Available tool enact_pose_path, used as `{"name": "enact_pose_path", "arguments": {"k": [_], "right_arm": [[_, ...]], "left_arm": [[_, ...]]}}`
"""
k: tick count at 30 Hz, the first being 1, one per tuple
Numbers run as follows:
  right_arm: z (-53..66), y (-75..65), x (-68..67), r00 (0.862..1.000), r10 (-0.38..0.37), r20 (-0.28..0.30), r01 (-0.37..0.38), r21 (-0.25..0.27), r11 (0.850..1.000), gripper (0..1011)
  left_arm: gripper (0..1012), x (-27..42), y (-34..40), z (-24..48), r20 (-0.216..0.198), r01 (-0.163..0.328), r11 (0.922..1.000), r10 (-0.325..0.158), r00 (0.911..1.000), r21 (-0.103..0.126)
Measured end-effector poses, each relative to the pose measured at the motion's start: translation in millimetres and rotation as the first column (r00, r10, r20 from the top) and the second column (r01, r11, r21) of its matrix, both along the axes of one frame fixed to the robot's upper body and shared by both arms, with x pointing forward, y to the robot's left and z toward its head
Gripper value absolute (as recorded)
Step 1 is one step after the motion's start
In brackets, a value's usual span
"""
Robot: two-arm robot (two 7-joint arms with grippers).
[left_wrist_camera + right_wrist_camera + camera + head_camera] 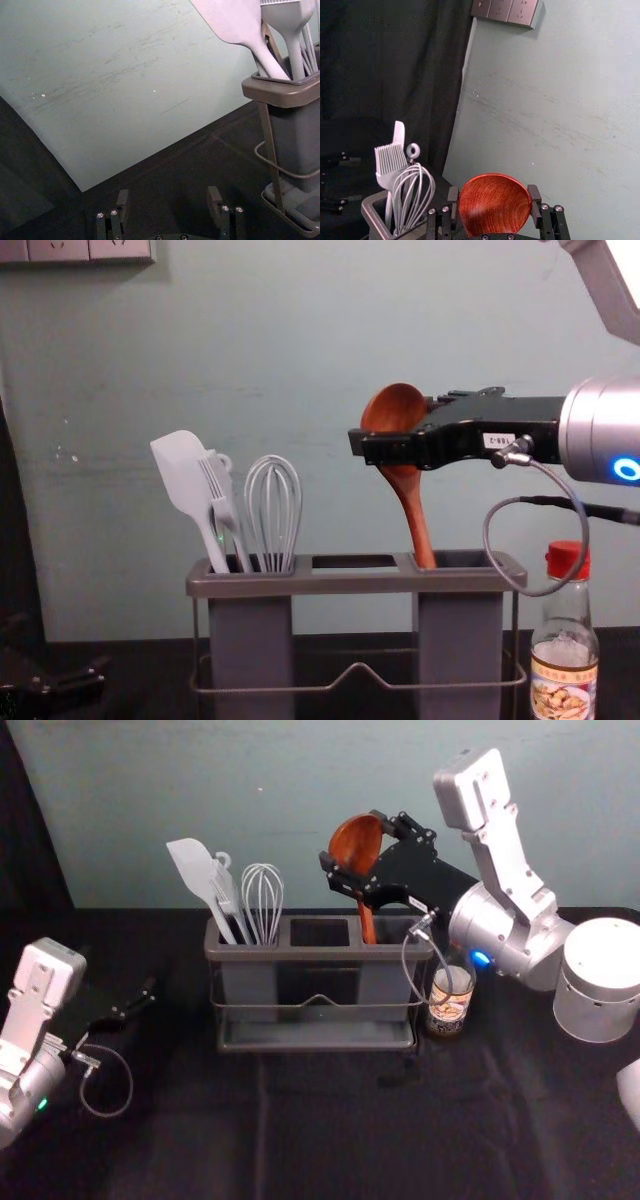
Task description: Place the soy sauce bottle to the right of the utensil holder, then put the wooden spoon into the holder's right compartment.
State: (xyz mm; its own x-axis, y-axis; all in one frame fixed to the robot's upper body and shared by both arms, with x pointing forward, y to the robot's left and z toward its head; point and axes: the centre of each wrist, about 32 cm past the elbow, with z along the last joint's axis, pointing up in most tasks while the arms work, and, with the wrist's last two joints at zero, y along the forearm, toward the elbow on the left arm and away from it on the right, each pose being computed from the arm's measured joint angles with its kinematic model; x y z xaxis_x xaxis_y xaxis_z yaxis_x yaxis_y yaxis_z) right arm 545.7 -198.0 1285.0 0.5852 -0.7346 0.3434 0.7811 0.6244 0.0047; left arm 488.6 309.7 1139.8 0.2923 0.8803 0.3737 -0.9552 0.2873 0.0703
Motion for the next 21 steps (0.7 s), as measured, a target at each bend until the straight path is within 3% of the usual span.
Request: {"name": "enact_pose_path", "arguments": {"k": [11,21], "right_arm": [[2.6,9.2,3.0,1.000,0.018,0.006,-0.018,-0.008,1.000,840],[-1.1,2.3,2.1,1.000,0.000,-0.003,0.000,-0.015,1.000,840]], "left_arm": [[1011,0.0,0.0,0.0,0.000,0.000,1.0000,0.000,1.0000,0.000],[1012,0.0,0.0,0.0,0.000,0.000,1.0000,0.000,1.0000,0.000]]}}
